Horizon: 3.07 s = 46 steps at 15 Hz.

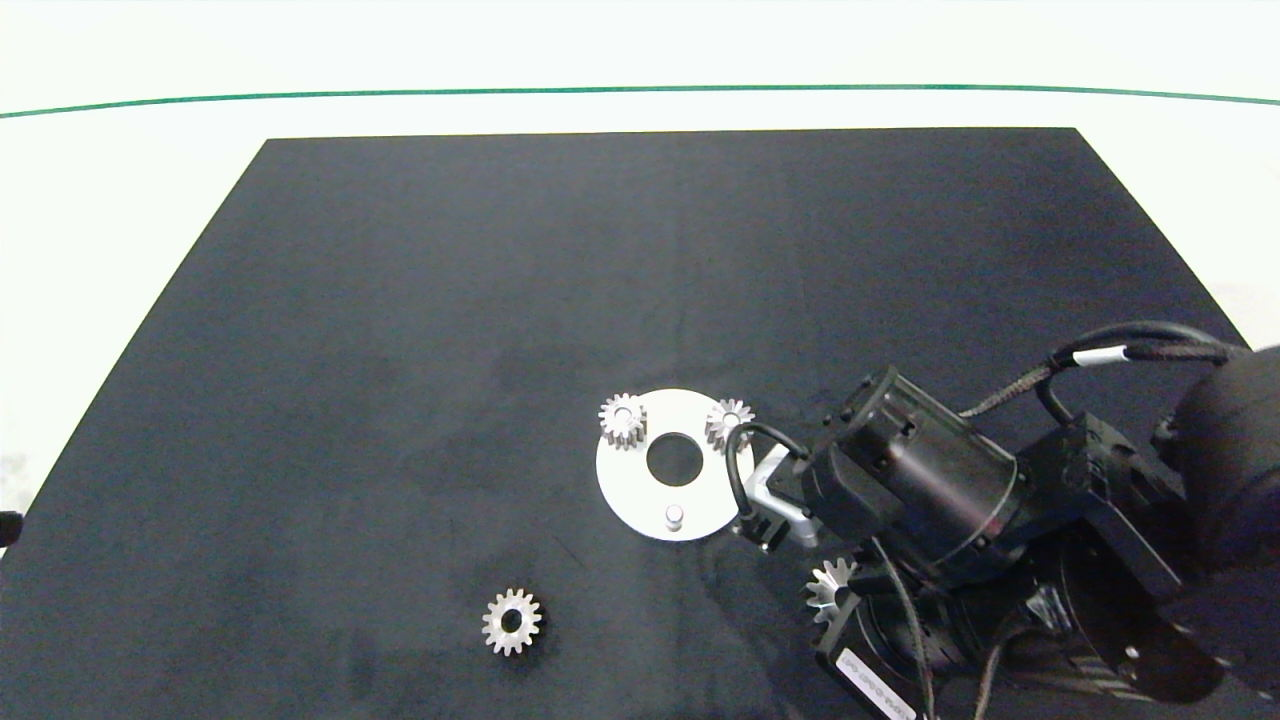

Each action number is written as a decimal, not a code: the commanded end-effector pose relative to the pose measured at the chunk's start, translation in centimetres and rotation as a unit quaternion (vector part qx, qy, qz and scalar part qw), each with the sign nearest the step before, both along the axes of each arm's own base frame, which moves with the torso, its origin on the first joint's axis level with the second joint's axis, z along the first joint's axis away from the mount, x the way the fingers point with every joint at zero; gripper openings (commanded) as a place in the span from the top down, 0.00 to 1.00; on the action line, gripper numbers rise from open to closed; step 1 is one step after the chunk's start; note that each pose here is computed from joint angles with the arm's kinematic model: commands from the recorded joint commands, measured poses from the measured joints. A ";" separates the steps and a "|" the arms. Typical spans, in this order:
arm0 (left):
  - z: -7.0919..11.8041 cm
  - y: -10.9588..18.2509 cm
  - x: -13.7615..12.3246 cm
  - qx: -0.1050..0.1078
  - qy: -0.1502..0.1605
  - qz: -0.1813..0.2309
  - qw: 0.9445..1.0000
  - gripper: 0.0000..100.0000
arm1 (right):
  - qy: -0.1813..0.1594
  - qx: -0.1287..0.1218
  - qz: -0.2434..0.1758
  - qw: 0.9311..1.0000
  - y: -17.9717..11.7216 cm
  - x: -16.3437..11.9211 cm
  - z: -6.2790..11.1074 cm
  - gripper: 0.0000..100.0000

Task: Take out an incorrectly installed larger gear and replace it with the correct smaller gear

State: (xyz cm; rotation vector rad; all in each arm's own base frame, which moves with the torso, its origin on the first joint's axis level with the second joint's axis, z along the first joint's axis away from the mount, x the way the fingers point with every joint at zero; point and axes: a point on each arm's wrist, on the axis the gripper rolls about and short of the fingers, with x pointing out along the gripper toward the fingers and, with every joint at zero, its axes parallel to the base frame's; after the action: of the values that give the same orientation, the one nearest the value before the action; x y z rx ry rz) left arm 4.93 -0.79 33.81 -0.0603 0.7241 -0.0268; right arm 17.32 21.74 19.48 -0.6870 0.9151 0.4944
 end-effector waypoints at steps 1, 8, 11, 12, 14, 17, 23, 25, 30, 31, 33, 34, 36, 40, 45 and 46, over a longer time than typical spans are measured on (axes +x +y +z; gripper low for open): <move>0.0 0.0 -0.1 0.000 0.002 0.001 1.000 0.00 | -0.012 0.015 -0.017 1.000 -2.7 -1.4 -1.2 1.00; -0.1 0.0 -0.1 0.000 0.003 0.001 1.000 0.00 | -0.014 0.048 -0.048 0.998 -4.4 -0.4 -2.6 1.00; -0.1 0.0 0.0 0.001 0.005 0.000 1.000 0.00 | -0.010 0.061 -0.049 0.997 -4.5 0.0 -2.7 1.00; -0.1 0.0 0.0 0.001 0.005 0.000 1.000 0.00 | -0.014 0.065 -0.055 0.996 -4.6 0.3 -2.7 1.00; -0.1 0.0 0.0 0.001 0.005 0.000 1.000 0.00 | -0.019 0.071 -0.058 0.996 -4.6 0.6 -2.7 1.00; -0.1 0.0 0.0 0.001 0.005 0.000 1.000 0.00 | -0.022 0.072 -0.058 0.995 -4.4 0.7 -2.8 1.00; -0.2 0.0 0.1 0.000 0.007 0.000 1.000 0.00 | -0.020 0.069 -0.060 0.996 -4.5 0.7 -3.0 1.00; -0.2 0.0 0.1 0.000 0.007 0.000 1.000 0.00 | -0.018 0.064 -0.063 0.996 -4.5 0.9 -3.3 1.00; -0.2 0.0 0.1 0.000 0.006 0.000 1.000 0.00 | -0.011 0.055 -0.064 0.996 -4.5 1.0 -3.8 1.00; -0.2 0.0 0.1 0.001 0.007 0.000 1.000 0.00 | -0.010 0.053 -0.062 0.997 -4.5 0.9 -3.9 1.00; -0.2 0.0 0.1 0.001 0.007 0.000 1.000 0.00 | -0.011 0.054 -0.063 0.997 -4.6 0.9 -3.8 1.00; -0.2 0.0 0.1 0.001 0.007 0.000 1.000 0.00 | -0.010 0.053 -0.062 0.997 -4.6 0.9 -3.9 0.00; -0.2 0.0 0.2 0.001 0.008 0.000 1.000 0.00 | -0.012 0.056 -0.062 0.996 -4.7 0.8 -3.7 0.00; -0.2 -0.1 0.3 0.001 0.009 0.000 1.000 0.00 | -0.022 0.065 -0.058 0.996 -4.9 0.4 -3.0 0.00; -0.7 -0.3 1.2 0.006 0.031 -0.005 0.999 0.00 | -0.062 0.108 -0.058 0.991 -6.4 -0.9 -0.1 0.00; -1.0 -0.6 1.5 0.007 0.040 -0.020 0.999 0.00 | -0.076 0.121 -0.059 0.988 -7.0 -1.5 0.9 0.00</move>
State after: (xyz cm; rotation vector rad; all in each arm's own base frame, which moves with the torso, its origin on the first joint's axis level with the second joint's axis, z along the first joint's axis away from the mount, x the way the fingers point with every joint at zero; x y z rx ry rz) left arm 5.90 -1.12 33.18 -0.0463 0.7724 -0.0441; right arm 16.93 16.03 18.19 -0.4872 0.8105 0.4355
